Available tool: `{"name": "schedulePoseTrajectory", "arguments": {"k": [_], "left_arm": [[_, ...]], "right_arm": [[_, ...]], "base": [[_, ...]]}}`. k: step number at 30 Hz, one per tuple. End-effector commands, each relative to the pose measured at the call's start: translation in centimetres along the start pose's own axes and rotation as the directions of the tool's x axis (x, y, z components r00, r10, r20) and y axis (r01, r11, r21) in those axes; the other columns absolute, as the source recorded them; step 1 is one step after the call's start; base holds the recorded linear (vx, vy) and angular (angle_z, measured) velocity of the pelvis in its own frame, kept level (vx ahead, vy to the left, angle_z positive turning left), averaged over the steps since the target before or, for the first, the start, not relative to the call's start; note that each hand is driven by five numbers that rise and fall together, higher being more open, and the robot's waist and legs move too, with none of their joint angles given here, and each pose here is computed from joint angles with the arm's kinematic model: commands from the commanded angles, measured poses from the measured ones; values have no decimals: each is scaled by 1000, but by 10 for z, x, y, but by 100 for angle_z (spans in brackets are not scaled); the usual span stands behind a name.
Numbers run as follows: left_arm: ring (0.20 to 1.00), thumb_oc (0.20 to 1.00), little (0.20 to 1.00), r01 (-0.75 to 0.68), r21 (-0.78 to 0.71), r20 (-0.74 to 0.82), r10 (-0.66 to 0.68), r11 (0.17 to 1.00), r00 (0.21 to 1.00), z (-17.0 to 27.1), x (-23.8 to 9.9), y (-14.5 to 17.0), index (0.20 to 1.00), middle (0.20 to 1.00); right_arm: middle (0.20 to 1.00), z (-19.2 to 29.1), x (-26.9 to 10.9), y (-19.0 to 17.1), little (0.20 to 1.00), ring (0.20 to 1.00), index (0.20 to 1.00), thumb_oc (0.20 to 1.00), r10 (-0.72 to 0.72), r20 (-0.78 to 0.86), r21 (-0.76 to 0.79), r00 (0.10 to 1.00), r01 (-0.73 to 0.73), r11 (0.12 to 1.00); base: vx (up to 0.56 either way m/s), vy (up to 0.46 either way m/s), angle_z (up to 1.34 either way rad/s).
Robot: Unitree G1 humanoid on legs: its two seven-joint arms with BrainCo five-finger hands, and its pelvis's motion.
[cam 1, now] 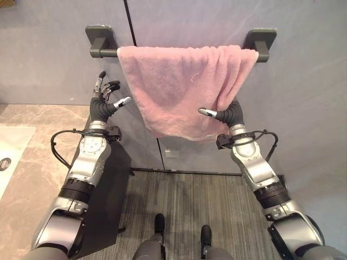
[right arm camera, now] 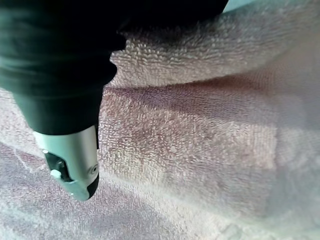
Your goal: Put brush and paste in cup on sink, flatten towel.
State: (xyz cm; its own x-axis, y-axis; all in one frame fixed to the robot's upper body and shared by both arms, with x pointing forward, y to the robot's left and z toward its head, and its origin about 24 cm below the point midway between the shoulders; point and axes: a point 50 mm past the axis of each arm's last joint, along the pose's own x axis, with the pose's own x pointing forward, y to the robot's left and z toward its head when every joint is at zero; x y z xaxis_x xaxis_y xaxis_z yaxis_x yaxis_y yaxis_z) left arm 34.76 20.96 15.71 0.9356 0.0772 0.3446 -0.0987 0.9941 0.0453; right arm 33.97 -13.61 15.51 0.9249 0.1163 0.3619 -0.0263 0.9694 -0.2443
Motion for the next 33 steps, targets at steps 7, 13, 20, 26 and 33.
{"name": "schedulePoseTrajectory", "arguments": {"k": [7,13,20,26,33], "left_arm": [[1000,1000,1000,185,31,113,-187,982,976,32,20,-44,1000,1000],[1000,1000,1000,215,37,123,-218,976,968,34,19,-53,1000,1000],[1000,1000,1000,249,39,120,-252,968,960,33,17,-59,1000,1000],[1000,1000,1000,276,42,118,-279,960,953,32,15,-65,1000,1000],[1000,1000,1000,317,34,108,-319,948,942,29,11,-74,1000,1000]], "right_arm": [[1000,28,14,6,1000,1000,1000,1000,22,117,38,993,-27,999],[1000,26,12,5,1000,1000,1000,1000,26,112,44,993,-31,999],[1000,24,9,5,1000,1000,1000,1000,28,106,50,994,-33,998],[1000,21,7,4,1000,1000,1000,1000,25,94,57,995,-30,998],[1000,16,3,3,1000,1000,1000,1000,29,75,61,997,-33,998]], "base": [[0,0,0],[0,0,0],[0,0,0],[0,0,0],[0,0,0]]}}
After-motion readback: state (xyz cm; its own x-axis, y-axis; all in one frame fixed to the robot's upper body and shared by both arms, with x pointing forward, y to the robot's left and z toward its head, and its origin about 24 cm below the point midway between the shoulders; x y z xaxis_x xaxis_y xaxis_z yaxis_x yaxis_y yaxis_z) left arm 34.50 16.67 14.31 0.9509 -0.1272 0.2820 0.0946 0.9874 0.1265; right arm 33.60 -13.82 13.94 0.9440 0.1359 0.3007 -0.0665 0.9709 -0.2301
